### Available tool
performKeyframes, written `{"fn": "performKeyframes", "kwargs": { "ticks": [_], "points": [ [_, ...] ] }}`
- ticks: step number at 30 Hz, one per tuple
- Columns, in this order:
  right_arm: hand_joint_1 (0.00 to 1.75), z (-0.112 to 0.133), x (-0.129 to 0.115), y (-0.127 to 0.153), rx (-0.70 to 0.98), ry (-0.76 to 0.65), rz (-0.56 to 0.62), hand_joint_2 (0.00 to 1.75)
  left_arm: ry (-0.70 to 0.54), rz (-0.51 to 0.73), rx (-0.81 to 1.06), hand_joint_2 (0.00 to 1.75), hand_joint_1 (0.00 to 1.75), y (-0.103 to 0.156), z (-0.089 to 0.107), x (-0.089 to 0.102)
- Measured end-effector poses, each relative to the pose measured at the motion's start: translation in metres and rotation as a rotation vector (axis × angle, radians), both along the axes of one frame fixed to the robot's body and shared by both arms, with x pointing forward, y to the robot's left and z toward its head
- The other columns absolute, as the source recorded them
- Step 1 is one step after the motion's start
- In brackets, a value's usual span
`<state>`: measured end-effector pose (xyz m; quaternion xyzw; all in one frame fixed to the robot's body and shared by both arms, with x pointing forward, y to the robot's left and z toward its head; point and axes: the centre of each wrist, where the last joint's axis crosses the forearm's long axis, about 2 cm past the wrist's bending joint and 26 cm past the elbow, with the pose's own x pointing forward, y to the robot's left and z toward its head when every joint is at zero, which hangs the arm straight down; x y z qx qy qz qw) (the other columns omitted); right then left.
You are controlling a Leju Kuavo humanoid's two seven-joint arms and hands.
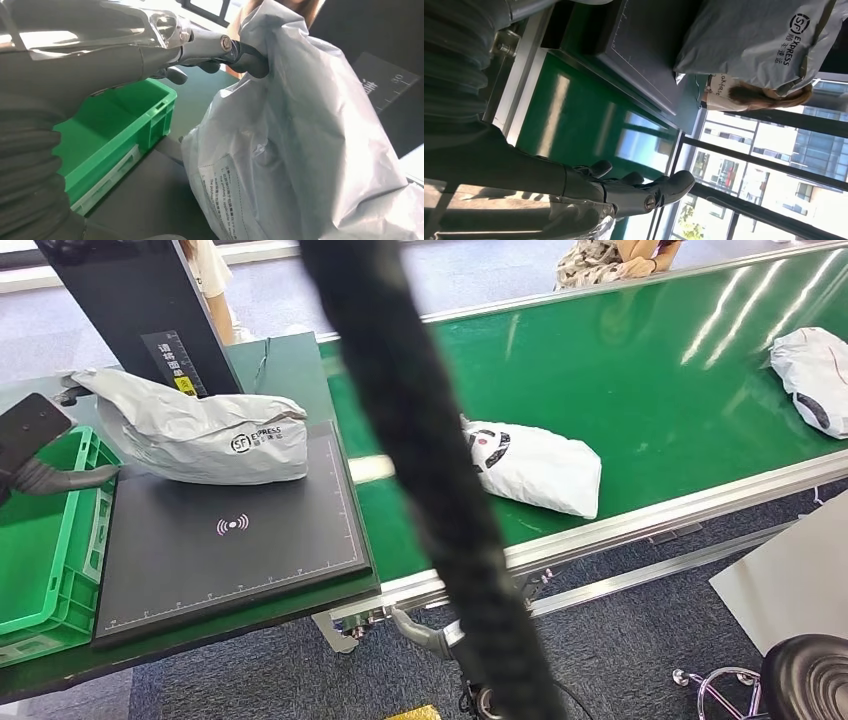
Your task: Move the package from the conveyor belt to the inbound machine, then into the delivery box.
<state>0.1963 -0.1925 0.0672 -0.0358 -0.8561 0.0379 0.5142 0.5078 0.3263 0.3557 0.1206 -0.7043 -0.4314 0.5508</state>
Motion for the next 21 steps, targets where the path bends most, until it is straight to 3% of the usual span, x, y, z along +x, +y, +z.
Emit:
{"fn": "performKeyframes", "kwargs": {
  "ticks": [10, 14, 17, 21],
  "points": [
    [0.0, 0.002, 0.01, 0.003, 0.022, -0.004, 0.018, 1.75, 0.024, -0.008, -0.027, 1.75, 0.0, 0.012, -0.002, -0.001],
    [0.0, 0.003, 0.014, 0.004, 0.026, -0.007, 0.031, 1.75, 0.043, 0.005, 0.023, 1.75, 0.0, 0.017, 0.008, 0.0],
    [0.0, 0.004, 0.017, 0.005, 0.033, -0.008, 0.039, 1.75, 0.017, 0.039, 0.206, 1.75, 0.0, 0.022, 0.043, 0.001],
    [0.0, 0.005, 0.02, 0.008, 0.053, -0.006, 0.041, 1.75, -0.064, 0.105, 0.567, 1.75, 0.0, 0.022, 0.131, -0.007]
  ]
}}
